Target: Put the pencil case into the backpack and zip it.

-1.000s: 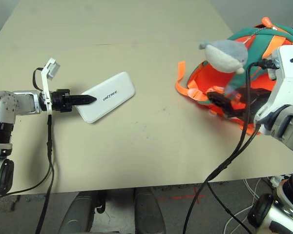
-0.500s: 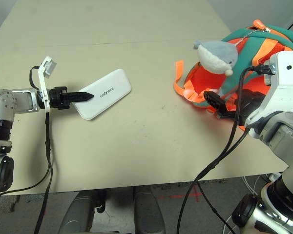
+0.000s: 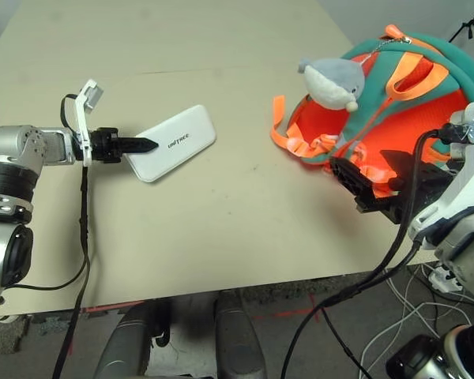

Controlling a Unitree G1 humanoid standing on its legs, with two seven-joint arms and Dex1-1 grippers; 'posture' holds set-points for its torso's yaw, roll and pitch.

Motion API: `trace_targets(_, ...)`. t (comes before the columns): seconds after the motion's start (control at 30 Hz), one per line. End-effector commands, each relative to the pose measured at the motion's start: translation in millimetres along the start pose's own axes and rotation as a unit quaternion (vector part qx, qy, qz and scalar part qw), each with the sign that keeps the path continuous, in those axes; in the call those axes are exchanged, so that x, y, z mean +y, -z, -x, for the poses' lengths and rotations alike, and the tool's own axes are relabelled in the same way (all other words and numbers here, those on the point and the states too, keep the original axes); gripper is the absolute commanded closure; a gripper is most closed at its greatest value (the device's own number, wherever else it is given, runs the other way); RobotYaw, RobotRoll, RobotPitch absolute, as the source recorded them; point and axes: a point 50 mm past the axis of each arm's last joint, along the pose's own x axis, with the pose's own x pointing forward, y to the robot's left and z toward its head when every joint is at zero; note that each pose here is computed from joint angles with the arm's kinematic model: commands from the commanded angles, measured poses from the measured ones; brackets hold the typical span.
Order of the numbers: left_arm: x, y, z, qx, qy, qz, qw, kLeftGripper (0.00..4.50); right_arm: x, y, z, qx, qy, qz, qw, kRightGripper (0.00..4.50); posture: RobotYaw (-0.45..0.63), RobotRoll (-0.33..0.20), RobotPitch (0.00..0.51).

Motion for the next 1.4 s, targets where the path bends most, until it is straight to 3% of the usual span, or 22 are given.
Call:
trace_targets(0.03,2,1,-1,0.002,0.002,0.001,1.000,3.01,-2,2,-5,0.009,0.022,-0.017,1.000,0.00,-0.26,0.000,0.204)
trace_targets(0.3,5,1,5,-0.005,-0.010,0.005,1.000,3.01,0,9,-29,0.005,0.044,-0.069,0.997,0.00,-0.20,0.000,0.197)
trace_targets(0.7,5,-1,10,-0.016,-0.022,0.008,1.000,3.01,2,6,-76,-0.058,0.092,-0.099,0.989,0.00,-0.17,0.000,0.200)
trace_targets(1.2,5,-1,11,-0.031,-0.032,0.012,0.999,3.01,-12,9,-123,-0.095,0.160,-0.023,0.982,0.00,-0.12,0.000,0.195)
trace_targets(1.4,6,-3,12,-0.038,-0.037,0.010,0.999,3.01,-8,-1,-129,-0.115,0.133,-0.029,0.984,1.72,-0.11,0.000,0.190)
